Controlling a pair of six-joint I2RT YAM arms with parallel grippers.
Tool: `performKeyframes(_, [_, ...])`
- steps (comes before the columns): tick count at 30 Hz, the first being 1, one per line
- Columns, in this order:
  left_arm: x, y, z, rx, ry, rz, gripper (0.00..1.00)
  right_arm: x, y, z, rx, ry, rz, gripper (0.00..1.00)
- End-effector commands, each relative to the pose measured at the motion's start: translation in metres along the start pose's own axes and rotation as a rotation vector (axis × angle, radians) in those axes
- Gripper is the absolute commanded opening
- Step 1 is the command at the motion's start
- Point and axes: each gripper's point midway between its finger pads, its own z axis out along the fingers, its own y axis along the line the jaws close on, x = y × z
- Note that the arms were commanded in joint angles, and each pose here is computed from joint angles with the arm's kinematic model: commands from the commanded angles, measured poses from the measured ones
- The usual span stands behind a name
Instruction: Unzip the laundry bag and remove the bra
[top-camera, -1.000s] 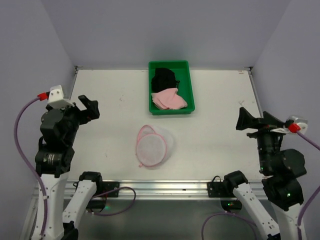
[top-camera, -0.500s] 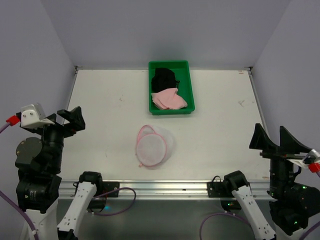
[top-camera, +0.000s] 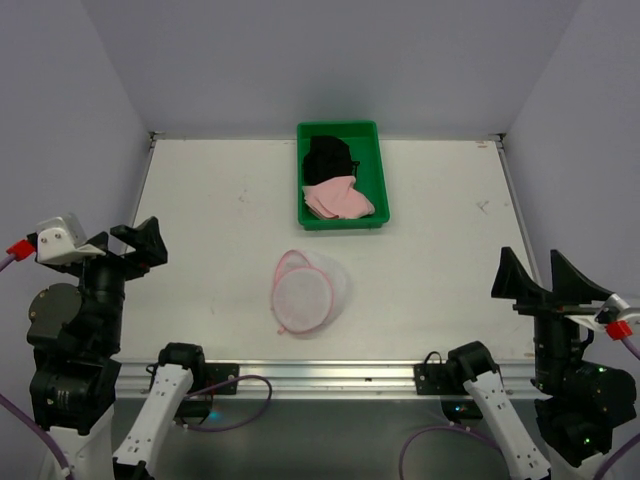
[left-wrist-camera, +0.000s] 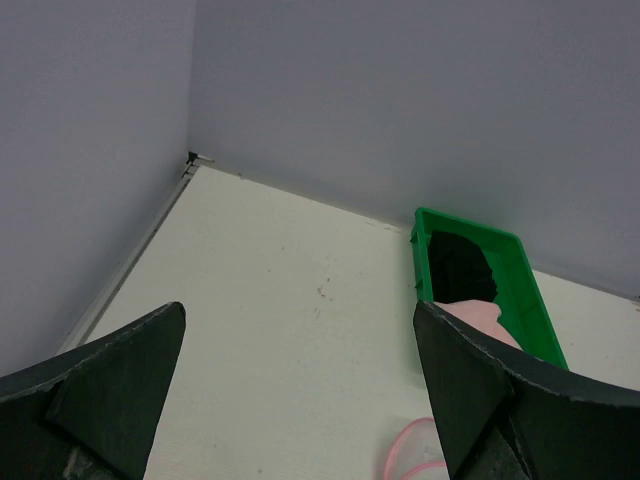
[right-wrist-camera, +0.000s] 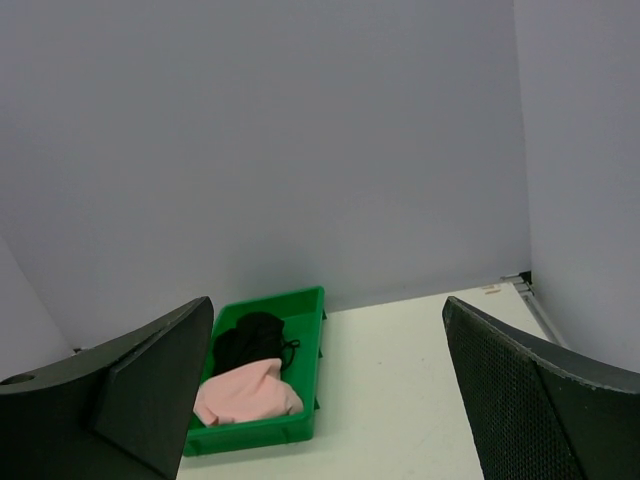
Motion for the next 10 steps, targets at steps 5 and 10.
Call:
performKeyframes(5, [0.009, -0.006, 0.003, 0.038, 0.017, 0.001, 1.00, 0.000, 0.007, 0.006, -0.025, -0.004, 0.002, 0.99])
performKeyframes(10, [0.017, -0.006, 0.009, 0.037, 0.035, 0.006, 1.00, 0.003, 0.007, 0.008, -0.022, 0.006, 0.001, 0.99])
